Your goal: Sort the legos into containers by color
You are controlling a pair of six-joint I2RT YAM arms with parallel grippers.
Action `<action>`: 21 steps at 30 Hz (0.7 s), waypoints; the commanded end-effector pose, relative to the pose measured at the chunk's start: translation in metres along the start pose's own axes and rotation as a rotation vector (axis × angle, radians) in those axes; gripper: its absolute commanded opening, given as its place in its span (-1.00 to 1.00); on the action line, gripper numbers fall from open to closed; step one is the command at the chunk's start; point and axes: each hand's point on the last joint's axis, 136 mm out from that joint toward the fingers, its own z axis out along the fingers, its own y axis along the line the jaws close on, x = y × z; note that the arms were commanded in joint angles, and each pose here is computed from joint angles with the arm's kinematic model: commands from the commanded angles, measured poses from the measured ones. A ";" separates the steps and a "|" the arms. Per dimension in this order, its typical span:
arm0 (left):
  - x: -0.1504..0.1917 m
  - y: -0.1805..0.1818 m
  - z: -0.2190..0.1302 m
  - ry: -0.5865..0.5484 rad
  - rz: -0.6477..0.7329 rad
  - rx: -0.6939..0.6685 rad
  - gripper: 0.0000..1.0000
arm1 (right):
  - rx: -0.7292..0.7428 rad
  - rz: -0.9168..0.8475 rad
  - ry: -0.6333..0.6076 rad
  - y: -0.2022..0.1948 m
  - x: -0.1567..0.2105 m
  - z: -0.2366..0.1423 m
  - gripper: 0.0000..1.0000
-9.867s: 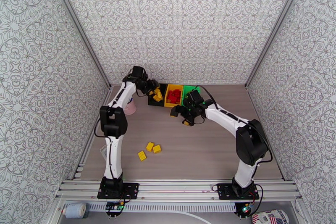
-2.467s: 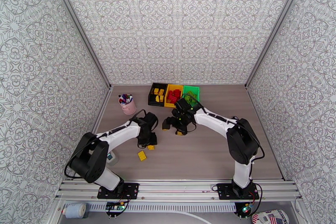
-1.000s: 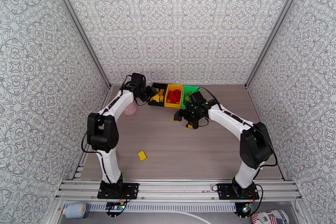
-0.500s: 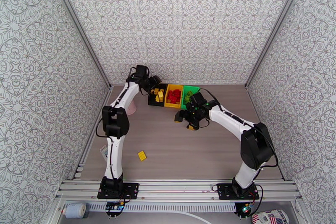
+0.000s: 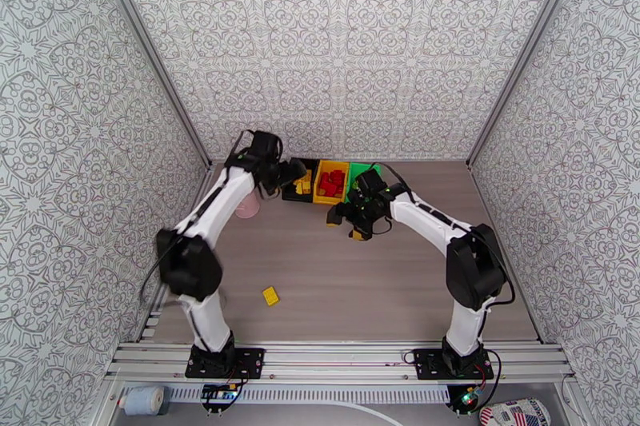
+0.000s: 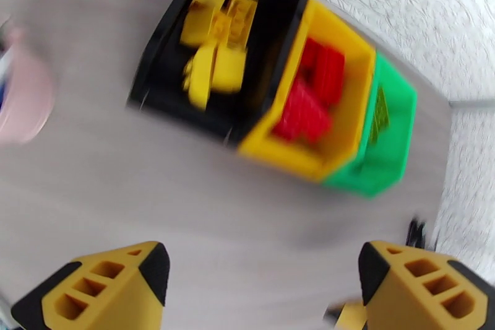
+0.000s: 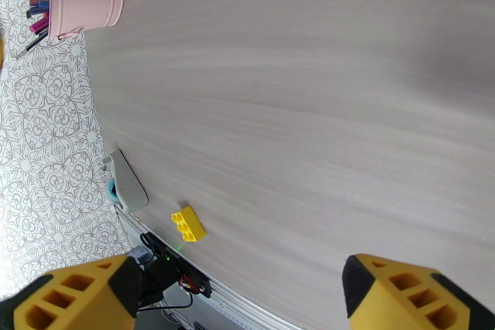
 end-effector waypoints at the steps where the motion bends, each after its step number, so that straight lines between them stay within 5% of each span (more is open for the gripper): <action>1: 0.047 0.044 -0.015 0.053 0.012 -0.120 0.74 | 0.037 -0.001 -0.002 0.006 0.005 0.006 0.81; 12: 0.187 0.130 -0.048 0.226 -0.101 -0.264 0.75 | 0.151 0.008 -0.033 -0.002 0.040 0.021 0.79; 21: 0.254 0.145 -0.043 0.288 -0.174 -0.349 0.73 | 0.150 -0.067 0.037 -0.001 0.073 0.017 0.80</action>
